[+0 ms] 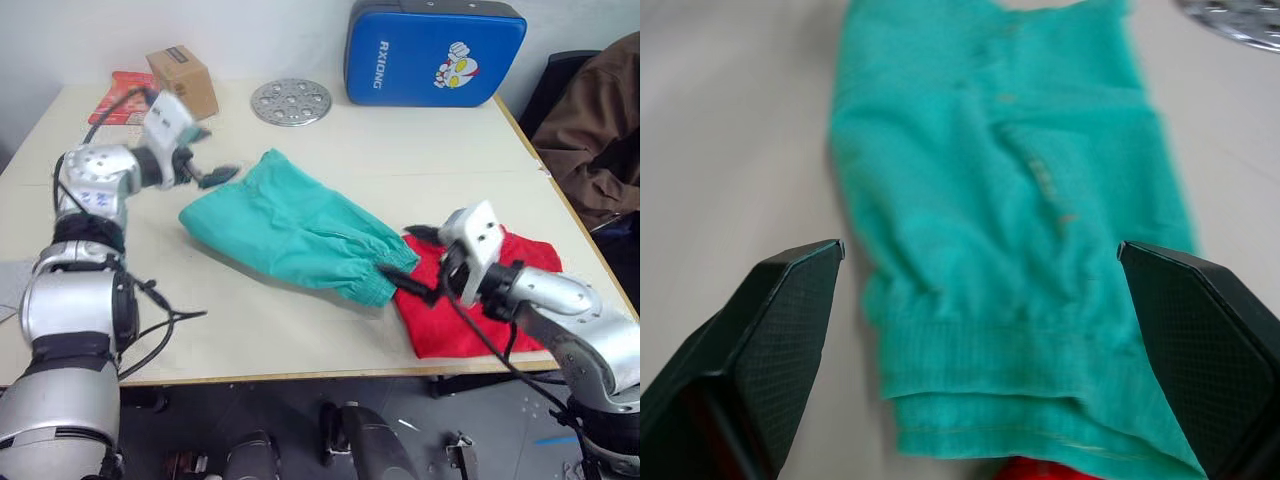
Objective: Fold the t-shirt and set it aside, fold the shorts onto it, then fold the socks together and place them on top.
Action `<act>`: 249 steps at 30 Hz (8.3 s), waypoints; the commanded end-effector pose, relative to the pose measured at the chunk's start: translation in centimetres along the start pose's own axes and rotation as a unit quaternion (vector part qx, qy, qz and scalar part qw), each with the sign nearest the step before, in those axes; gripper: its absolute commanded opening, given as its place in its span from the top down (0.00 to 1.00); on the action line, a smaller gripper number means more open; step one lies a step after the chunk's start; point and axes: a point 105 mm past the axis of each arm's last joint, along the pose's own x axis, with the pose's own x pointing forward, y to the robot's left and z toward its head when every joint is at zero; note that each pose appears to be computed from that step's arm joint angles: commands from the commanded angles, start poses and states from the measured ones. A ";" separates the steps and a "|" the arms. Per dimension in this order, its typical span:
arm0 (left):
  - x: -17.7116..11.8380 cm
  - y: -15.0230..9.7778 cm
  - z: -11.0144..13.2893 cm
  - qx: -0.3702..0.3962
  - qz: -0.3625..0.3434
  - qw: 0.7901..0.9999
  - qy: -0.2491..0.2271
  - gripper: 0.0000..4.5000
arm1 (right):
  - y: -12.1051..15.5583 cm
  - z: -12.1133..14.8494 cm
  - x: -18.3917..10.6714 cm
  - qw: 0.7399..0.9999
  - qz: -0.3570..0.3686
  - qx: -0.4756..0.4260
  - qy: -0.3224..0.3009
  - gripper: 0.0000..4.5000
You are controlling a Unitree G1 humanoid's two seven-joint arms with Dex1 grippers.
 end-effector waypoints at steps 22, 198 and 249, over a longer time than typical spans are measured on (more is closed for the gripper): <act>6.5 -3.2 -2.2 0.149 0.029 0.987 0.048 0.22 | -1.8 -4.4 3.4 0.978 -0.056 -0.189 0.071 0.29; -7.1 -4.7 -0.3 -0.177 0.144 0.971 -0.069 0.31 | 5.0 10.1 13.4 0.922 0.262 0.277 -0.068 0.93; -3.6 -11.4 -0.6 -0.178 -0.032 0.984 -0.004 0.99 | -0.5 4.3 20.1 0.985 0.082 0.149 -0.016 1.00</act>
